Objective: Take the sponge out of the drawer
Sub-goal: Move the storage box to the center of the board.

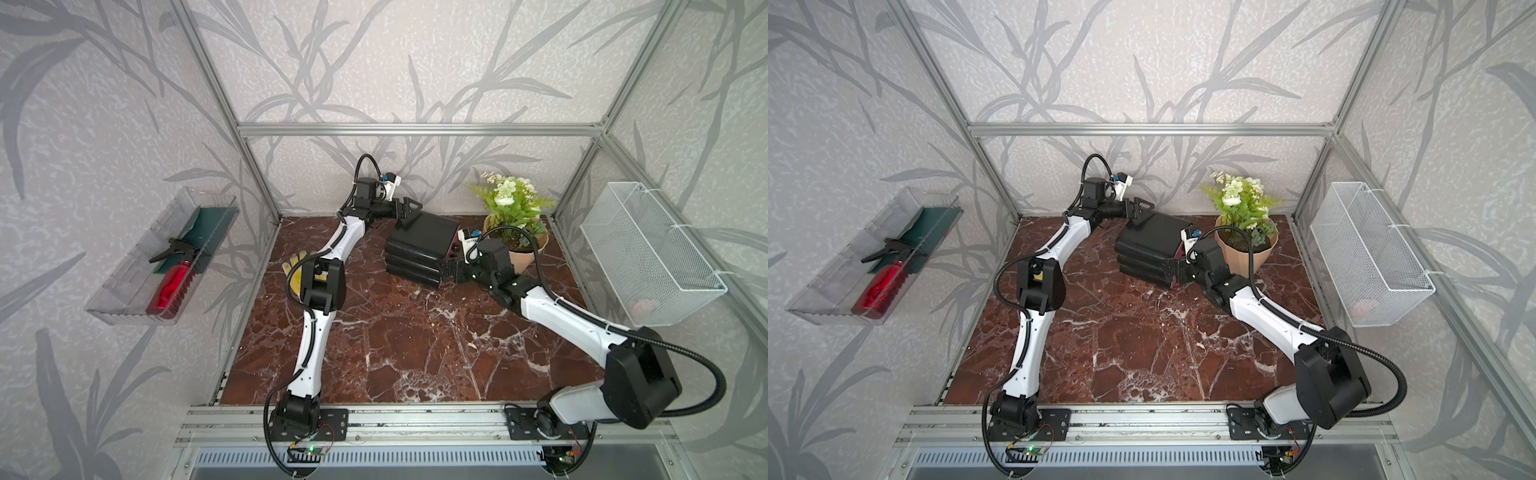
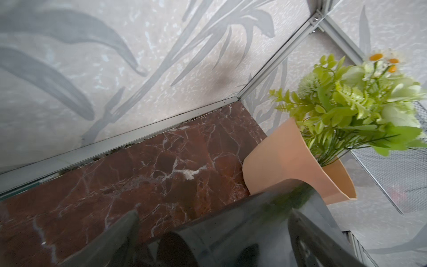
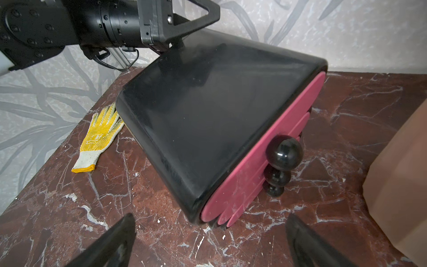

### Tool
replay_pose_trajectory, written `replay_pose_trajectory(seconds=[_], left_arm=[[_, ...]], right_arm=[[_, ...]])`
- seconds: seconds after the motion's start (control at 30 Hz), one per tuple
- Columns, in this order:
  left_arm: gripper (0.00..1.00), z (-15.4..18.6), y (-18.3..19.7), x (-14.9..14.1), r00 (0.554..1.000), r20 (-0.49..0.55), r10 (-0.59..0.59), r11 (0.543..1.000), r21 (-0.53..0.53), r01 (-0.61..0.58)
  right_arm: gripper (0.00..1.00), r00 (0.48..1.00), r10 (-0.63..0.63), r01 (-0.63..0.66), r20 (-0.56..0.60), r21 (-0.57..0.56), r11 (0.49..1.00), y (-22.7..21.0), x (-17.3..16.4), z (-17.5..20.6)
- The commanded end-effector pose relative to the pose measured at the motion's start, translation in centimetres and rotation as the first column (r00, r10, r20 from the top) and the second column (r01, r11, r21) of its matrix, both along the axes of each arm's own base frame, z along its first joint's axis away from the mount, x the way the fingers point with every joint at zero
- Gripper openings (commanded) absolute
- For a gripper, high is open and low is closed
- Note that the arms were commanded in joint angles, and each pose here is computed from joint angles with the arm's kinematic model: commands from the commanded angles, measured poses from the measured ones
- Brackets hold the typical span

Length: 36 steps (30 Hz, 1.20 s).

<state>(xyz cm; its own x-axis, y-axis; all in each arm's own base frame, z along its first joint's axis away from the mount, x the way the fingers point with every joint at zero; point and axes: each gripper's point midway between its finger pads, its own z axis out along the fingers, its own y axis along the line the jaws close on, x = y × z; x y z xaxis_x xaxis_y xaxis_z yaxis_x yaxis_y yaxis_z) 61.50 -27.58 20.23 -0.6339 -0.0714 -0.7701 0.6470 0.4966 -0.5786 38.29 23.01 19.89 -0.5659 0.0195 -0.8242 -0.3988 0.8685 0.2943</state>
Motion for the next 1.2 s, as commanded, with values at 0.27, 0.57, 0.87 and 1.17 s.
replay_pose_trajectory(seconds=[0.27,0.57,0.87,1.17], left_arm=[[0.98,2.5,-2.4,-7.5,0.969,-0.007,-0.247,0.96,-0.134,0.244],[0.97,1.2,-1.7,-13.6,0.981,-0.063,-0.184,0.979,-0.107,0.176],[0.98,-0.1,0.6,-17.9,0.995,-0.101,0.015,0.998,0.055,-0.01],[0.98,-0.6,0.6,-17.3,0.99,-0.095,0.104,0.978,0.189,-0.084]], right_arm=[[0.99,0.998,0.069,-0.068,-0.013,0.07,0.995,2.1,0.4,-0.2],[1.0,0.996,0.082,-0.08,-0.025,0.088,0.993,1.7,-1.9,-0.7],[1.0,0.999,0.038,-0.037,-0.021,0.061,0.997,-0.8,-4.9,-1.3],[0.99,0.987,-0.125,0.133,0.106,-0.069,0.989,-5.2,-2.1,3.7]])
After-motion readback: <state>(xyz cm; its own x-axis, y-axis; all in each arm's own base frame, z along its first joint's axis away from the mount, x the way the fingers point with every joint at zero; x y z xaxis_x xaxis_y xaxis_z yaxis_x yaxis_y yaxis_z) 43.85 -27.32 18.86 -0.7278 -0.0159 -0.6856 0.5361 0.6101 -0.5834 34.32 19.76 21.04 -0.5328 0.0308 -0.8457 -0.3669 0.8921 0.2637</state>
